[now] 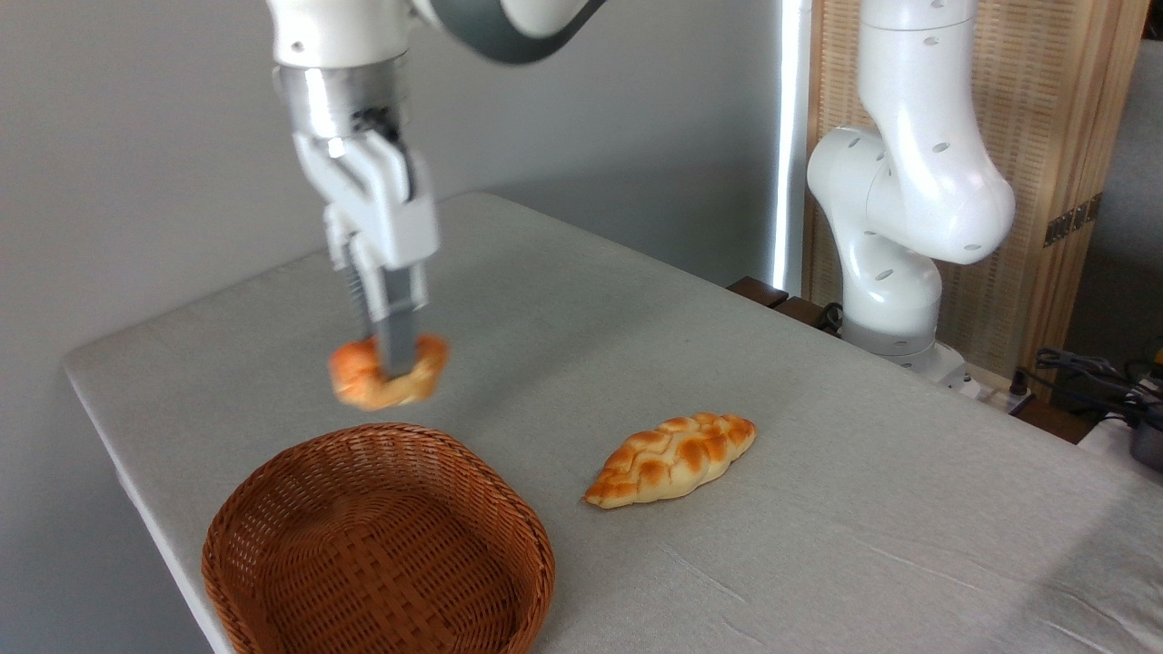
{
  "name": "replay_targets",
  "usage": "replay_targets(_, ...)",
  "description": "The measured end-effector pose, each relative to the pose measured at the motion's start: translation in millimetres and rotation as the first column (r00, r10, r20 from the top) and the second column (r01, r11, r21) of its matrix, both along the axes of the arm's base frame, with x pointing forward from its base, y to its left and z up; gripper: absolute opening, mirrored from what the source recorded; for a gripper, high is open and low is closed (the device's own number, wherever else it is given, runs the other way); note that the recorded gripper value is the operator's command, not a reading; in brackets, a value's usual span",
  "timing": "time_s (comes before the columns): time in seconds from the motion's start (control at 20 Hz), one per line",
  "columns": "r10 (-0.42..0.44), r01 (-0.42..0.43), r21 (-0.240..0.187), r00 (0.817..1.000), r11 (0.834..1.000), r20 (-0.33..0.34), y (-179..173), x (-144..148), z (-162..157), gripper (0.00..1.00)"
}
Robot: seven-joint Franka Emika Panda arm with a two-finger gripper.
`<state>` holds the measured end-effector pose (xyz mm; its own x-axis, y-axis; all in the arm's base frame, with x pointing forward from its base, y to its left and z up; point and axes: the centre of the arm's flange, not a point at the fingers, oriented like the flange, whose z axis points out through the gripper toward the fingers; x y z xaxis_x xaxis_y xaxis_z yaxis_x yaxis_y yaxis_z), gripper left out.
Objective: Put bread into the basket
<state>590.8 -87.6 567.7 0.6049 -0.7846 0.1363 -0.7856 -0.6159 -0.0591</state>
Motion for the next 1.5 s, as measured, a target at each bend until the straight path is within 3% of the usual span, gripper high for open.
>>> replay_targets(0.05, 0.004, -0.004, -0.003, 0.999, 1.000, 0.035, -1, 14, -9, 0.41)
replay_targets(0.1, 0.003, -0.003, 0.000, 0.999, 1.000, 0.051, -3, 25, -23, 0.45)
replay_targets(0.15, -0.012, 0.011, 0.010, 0.998, 1.000, 0.056, -5, 34, -39, 0.56)
replay_targets(0.2, -0.033, 0.031, 0.025, 0.998, 0.999, 0.056, -10, 42, -57, 0.57)
replay_targets(0.3, -0.078, 0.075, 0.043, 0.995, 0.996, 0.062, -29, 55, -89, 0.78)
replay_targets(0.4, -0.120, 0.116, 0.055, 0.991, 0.992, 0.063, -51, 62, -116, 0.91)
replay_targets(0.55, -0.138, 0.134, 0.061, 0.988, 0.989, 0.064, -60, 66, -125, 1.00)
replay_targets(1.1, -0.126, 0.120, 0.060, 0.988, 0.991, 0.095, -52, 69, -107, 1.00)
replay_targets(1.5, -0.086, 0.081, 0.063, 0.992, 0.995, 0.096, -24, 62, -75, 1.00)
